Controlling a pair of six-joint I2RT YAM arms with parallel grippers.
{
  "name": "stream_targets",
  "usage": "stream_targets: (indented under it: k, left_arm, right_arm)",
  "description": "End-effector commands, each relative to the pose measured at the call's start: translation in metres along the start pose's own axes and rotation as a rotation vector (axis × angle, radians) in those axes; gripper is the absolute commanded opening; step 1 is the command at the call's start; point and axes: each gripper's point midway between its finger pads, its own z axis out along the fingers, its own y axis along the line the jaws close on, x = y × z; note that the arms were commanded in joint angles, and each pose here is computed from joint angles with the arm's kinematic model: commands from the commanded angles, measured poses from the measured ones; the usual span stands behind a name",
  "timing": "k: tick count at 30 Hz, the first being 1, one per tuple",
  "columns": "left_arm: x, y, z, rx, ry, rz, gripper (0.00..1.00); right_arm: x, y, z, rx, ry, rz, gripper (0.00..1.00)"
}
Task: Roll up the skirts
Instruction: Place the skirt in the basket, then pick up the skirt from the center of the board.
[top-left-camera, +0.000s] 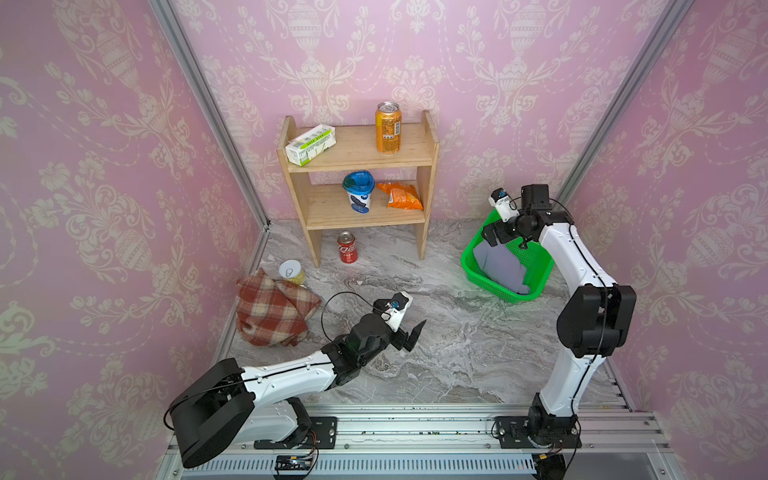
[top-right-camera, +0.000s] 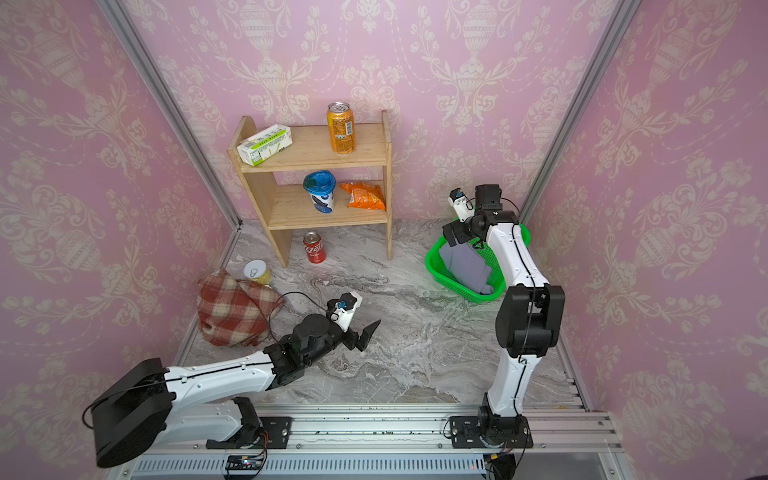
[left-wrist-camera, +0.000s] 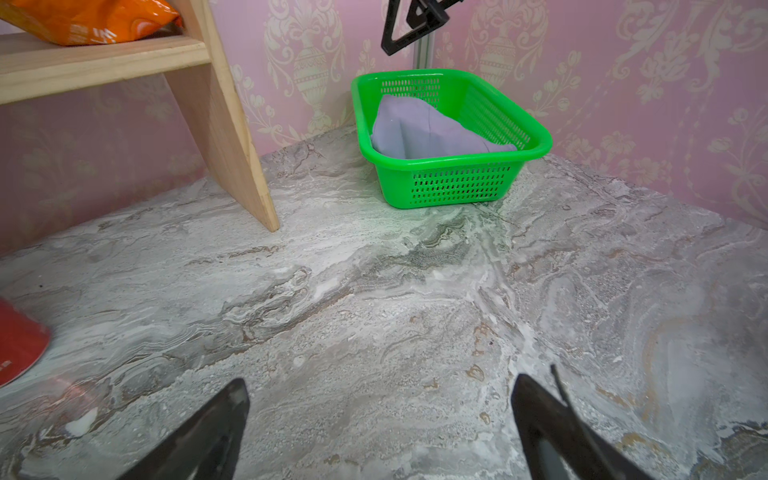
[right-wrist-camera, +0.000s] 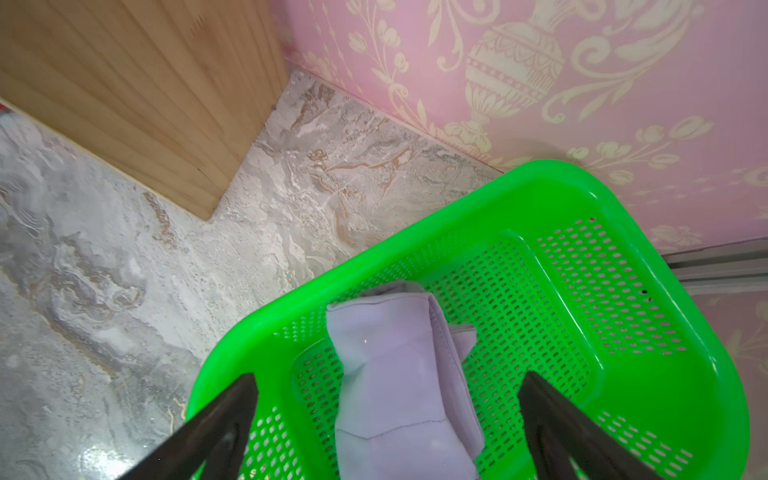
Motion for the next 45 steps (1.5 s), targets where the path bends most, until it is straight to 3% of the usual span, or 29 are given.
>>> stream_targets:
  k: [1, 3, 7, 8, 10, 11, 13, 15, 17, 19, 23, 26, 33, 38, 45]
  left_arm:
    - [-0.003, 0.053, -0.013, -0.199, -0.018, -0.107, 0.99]
    - [-0.009, 0.086, -0.027, -0.338, -0.041, -0.141, 0.99]
    - [-0.008, 0.145, -0.054, -0.615, 0.042, -0.132, 0.99]
    - [-0.008, 0.157, -0.062, -0.670, 0.053, -0.134, 0.96]
    - [-0.004, 0.176, -0.079, -0.758, 0.051, -0.175, 0.80]
    - [0.001, 0.185, -0.088, -0.794, 0.050, -0.211, 0.75]
    - [0.012, 0.196, -0.101, -0.837, 0.049, -0.296, 0.69]
    - [0.029, 0.199, -0.112, -0.854, 0.049, -0.381, 0.65]
    - [0.040, 0.198, -0.120, -0.853, 0.043, -0.442, 0.56]
    - [0.048, 0.193, -0.125, -0.832, 0.066, -0.462, 0.53]
    - [0.058, 0.181, -0.131, -0.795, 0.252, -0.425, 0.70]
    - [0.065, 0.185, -0.148, -0.860, 0.351, -0.392, 0.81]
    - [0.088, 0.203, -0.164, -0.958, 0.295, -0.578, 0.92]
    - [0.118, 0.211, -0.155, -0.983, 0.279, -0.713, 0.93]
    - [0.135, 0.223, -0.142, -1.007, 0.287, -0.758, 0.92]
  right_arm:
    - [-0.022, 0.032, -0.019, -0.043, -0.084, 0.074, 1.00]
    - [-0.027, 0.058, -0.021, -0.047, -0.077, 0.059, 1.00]
    - [-0.036, 0.106, -0.028, -0.113, -0.108, 0.085, 1.00]
    - [-0.037, 0.118, -0.030, -0.153, -0.121, 0.116, 0.99]
    - [-0.038, 0.138, -0.034, -0.220, -0.141, 0.153, 0.92]
    - [-0.037, 0.148, -0.035, -0.250, -0.143, 0.174, 0.83]
    - [-0.034, 0.166, -0.037, -0.308, -0.144, 0.206, 0.73]
    - [-0.031, 0.188, -0.039, -0.378, -0.140, 0.232, 0.70]
    - [-0.026, 0.217, -0.039, -0.464, -0.116, 0.234, 0.69]
    - [-0.018, 0.248, -0.039, -0.529, -0.068, 0.195, 0.74]
    - [-0.005, 0.286, -0.037, -0.612, -0.020, 0.167, 0.82]
    - [-0.003, 0.292, -0.036, -0.652, -0.050, 0.208, 0.82]
    - [0.001, 0.304, -0.035, -0.734, -0.072, 0.242, 0.83]
    - [0.008, 0.309, -0.032, -0.768, -0.049, 0.245, 0.84]
    - [0.013, 0.313, -0.028, -0.782, -0.030, 0.244, 0.84]
